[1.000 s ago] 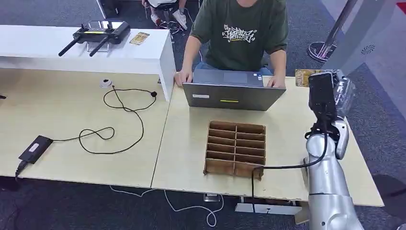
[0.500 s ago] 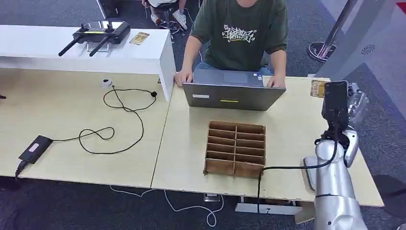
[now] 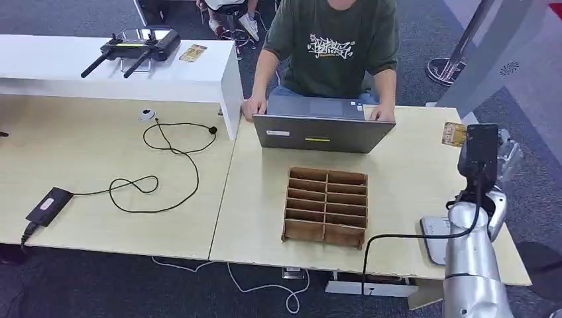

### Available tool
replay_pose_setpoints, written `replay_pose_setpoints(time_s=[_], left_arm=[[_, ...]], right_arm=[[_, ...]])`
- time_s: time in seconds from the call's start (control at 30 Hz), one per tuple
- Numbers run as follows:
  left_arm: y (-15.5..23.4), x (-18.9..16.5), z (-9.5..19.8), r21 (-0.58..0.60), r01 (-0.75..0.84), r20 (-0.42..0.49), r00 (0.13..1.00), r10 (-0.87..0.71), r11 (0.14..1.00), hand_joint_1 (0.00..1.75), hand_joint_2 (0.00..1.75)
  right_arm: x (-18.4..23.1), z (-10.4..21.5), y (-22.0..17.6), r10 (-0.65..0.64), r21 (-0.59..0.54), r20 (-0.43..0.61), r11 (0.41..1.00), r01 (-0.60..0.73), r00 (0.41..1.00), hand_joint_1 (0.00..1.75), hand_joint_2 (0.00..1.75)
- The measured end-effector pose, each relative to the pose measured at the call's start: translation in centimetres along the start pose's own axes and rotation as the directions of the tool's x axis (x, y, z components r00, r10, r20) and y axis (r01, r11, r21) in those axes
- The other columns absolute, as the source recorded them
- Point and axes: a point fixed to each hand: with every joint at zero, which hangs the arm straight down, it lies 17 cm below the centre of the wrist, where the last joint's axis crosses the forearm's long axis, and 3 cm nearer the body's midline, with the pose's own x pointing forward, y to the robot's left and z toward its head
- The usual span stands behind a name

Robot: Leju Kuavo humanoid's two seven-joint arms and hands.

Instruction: Pass the card to the sensor for recognition and then transmit it.

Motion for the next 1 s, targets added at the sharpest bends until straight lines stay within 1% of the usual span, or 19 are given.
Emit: replay_pose_setpoints(time_s=[0.23, 0.53, 1.0], left_arm=[[0.2, -0.2, -0.1, 0.002, 0.0, -0.003, 1.0, 0.0, 1.0, 0.0, 0.0], [0.2, -0.2, -0.1, 0.002, -0.003, -0.002, 1.0, 0.003, 1.0, 0.0, 0.0], [0.1, -0.3, -0.1, -0.003, 0.013, 0.0, 1.0, -0.013, 1.0, 0.0, 0.0]], right_arm=[[-1.5, 0.5, -0.3, 0.01, 0.01, -0.022, 1.0, -0.01, 1.0, 1.75, 1.75], [-3.3, 1.2, -1.5, 0.024, -0.007, -0.046, 1.0, -0.025, 0.999, 1.75, 1.75], [-7.4, 4.6, -5.4, 0.072, -0.057, -0.098, 0.995, -0.078, 0.993, 1.75, 1.75]])
